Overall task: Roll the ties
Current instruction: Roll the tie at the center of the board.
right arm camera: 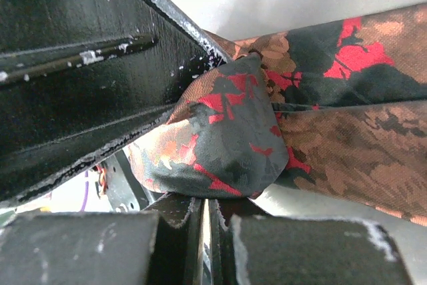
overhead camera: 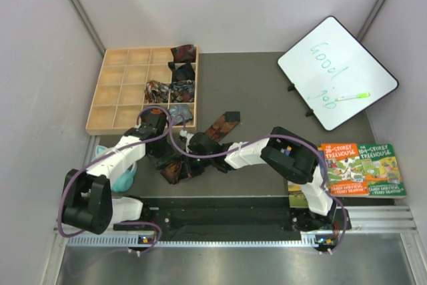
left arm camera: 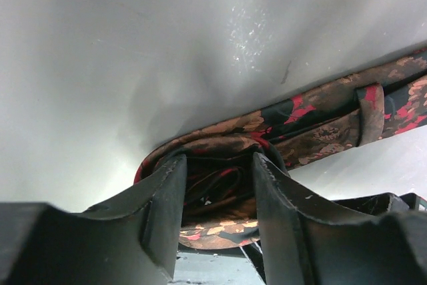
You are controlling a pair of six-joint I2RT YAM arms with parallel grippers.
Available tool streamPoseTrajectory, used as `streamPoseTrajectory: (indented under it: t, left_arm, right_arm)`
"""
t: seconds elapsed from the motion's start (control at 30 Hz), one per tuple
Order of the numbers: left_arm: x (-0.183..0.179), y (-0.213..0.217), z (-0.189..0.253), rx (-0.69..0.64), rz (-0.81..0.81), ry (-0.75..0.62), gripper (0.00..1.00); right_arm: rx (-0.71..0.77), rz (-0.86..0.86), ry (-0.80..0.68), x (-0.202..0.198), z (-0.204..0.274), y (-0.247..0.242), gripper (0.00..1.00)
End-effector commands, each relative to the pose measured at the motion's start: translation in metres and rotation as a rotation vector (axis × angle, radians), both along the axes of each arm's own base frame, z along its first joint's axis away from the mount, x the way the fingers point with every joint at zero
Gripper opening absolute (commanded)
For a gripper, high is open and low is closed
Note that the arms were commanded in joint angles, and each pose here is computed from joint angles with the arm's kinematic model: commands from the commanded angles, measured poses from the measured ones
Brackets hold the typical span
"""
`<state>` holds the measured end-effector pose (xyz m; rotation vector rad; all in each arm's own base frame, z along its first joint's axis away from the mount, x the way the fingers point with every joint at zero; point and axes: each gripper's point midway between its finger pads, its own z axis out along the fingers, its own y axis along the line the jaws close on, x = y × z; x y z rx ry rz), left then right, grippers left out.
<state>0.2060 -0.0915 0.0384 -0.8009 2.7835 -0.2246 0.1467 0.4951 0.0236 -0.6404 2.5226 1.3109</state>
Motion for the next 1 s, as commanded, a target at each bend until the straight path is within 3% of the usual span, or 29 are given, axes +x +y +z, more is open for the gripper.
streamPoseTrajectory:
  t: [0.0, 0.2, 0.47, 0.6, 0.77, 0.97]
  left_arm:
    - [0.007, 0.002, 0.013, 0.02, 0.013, -0.022, 0.51]
    - [0.011, 0.01, 0.024, 0.061, 0.013, -0.049, 0.56]
    - [0.025, 0.03, 0.06, 0.168, 0.043, -0.117, 0.77]
    - [0.024, 0.032, 0.076, 0.167, 0.065, -0.148, 0.81]
    - [0.0, 0.044, 0.096, 0.172, 0.126, -0.187, 0.83]
    - [-0.029, 0.05, 0.1, 0.131, 0.19, -0.225, 0.93]
  right_arm:
    - [0.057, -0.044, -0.079, 0.013, 0.035, 0.001, 0.0]
    - [0.026, 0.016, -0.115, 0.007, 0.083, -0.008, 0.0]
    - [-0.038, 0.042, -0.175, 0.001, 0.127, -0.037, 0.0]
    - [-0.03, 0.043, -0.171, 0.001, 0.151, -0.037, 0.0]
    - [-0.059, 0.047, -0.113, 0.006, 0.151, -0.024, 0.0]
    - [-0.056, 0.067, -0.033, 0.021, 0.134, 0.002, 0.0]
